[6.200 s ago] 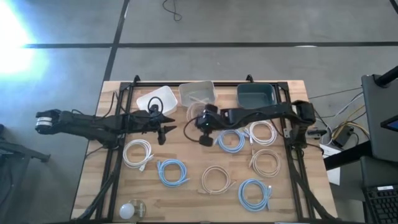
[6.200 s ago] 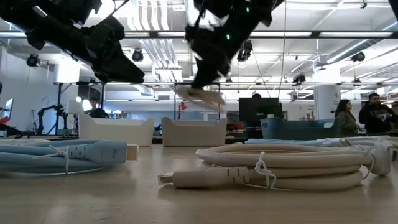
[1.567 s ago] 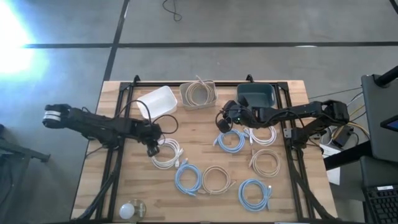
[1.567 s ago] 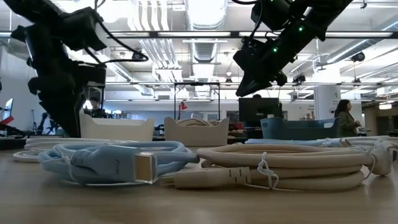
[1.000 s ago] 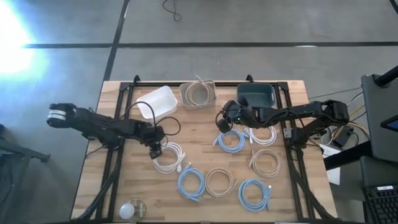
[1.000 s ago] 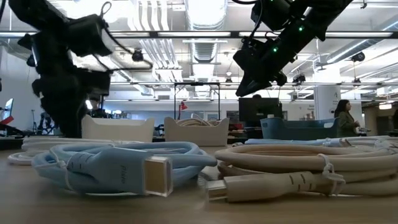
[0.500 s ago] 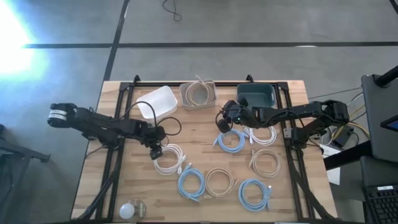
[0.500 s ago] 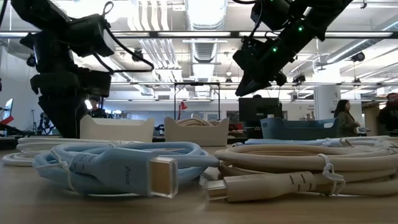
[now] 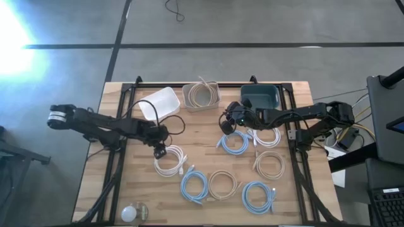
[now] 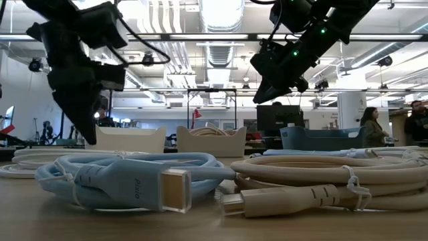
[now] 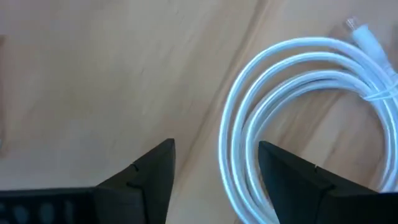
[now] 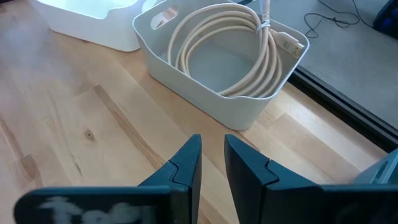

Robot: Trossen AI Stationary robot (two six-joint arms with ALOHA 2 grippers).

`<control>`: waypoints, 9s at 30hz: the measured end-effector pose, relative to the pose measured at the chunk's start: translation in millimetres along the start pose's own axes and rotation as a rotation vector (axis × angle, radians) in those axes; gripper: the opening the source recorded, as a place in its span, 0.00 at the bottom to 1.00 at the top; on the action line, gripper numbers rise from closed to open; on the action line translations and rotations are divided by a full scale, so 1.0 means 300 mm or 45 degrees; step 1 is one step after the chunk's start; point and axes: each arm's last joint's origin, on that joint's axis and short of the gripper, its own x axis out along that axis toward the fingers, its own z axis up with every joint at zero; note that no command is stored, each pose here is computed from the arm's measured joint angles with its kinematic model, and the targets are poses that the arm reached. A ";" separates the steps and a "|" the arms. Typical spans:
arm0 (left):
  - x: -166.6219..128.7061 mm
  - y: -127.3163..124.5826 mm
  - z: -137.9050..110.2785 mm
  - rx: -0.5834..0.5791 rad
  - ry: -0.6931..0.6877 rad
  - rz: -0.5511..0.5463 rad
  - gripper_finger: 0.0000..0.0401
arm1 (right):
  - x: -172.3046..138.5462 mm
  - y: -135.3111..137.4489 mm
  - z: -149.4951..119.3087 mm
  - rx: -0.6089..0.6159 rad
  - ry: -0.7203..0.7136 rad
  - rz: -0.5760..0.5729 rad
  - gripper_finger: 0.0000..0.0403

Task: Sort HDMI cables
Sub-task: Put the left white HDMI cable into the white bin, then put the top light blue HDMI cable into the blue bin, then put the right light blue HDMI cable into the blue bin

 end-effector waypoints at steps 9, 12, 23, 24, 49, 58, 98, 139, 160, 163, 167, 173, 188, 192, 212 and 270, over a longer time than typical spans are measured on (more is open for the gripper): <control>0.080 0.006 -0.051 -0.061 0.130 -0.128 0.55 | 0.001 -0.002 -0.006 -0.009 0.007 -0.003 0.16; 0.087 0.010 -0.058 -0.059 0.139 -0.121 0.55 | 0.001 -0.002 -0.006 -0.009 0.007 -0.003 0.16; 0.130 0.026 -0.081 -0.002 0.160 -0.011 0.44 | 0.002 -0.003 -0.008 -0.009 0.008 -0.004 0.16; 0.135 0.028 -0.083 0.001 0.164 0.005 0.40 | 0.002 -0.003 -0.010 -0.010 0.010 -0.005 0.16; -0.170 -0.002 0.154 0.227 -0.428 0.811 0.07 | 0.004 -0.007 -0.023 -0.017 0.022 -0.010 0.16; -0.283 0.056 0.244 0.227 -0.515 1.250 0.08 | 0.023 -0.002 -0.038 -0.031 0.049 -0.020 0.16; -0.075 0.359 0.133 -0.172 -0.277 1.396 0.18 | 0.033 0.002 -0.043 0.008 0.061 -0.024 0.16; -0.139 0.308 0.260 -0.098 -0.434 0.717 0.40 | -0.002 0.010 -0.043 -0.214 0.422 0.178 0.39; -0.140 0.294 0.297 -0.097 -0.612 0.553 0.38 | 0.099 0.009 -0.215 -0.244 0.703 0.128 0.41; -0.140 0.294 0.297 -0.097 -0.612 0.553 0.38 | 0.113 0.015 -0.222 -0.258 0.718 0.124 0.41; -0.140 0.294 0.297 -0.098 -0.612 0.553 0.38 | 0.121 0.017 -0.225 -0.261 0.718 0.119 0.40; -0.140 0.294 0.297 -0.100 -0.613 0.553 0.38 | 0.122 0.014 -0.224 -0.254 0.719 0.118 0.31; -0.140 0.294 0.297 -0.100 -0.613 0.555 0.38 | 0.115 0.031 -0.165 -0.230 0.679 0.137 0.06; -0.140 0.294 0.297 -0.101 -0.612 0.555 0.38 | 0.086 0.042 -0.093 -0.234 0.643 0.139 0.06; -0.139 0.294 0.296 -0.105 -0.610 0.554 0.38 | -0.177 -0.190 0.116 -0.154 0.050 -0.838 0.05; -0.141 0.293 0.301 -0.131 -0.637 0.545 0.38 | 0.031 -0.405 -0.050 0.036 0.054 -0.919 0.39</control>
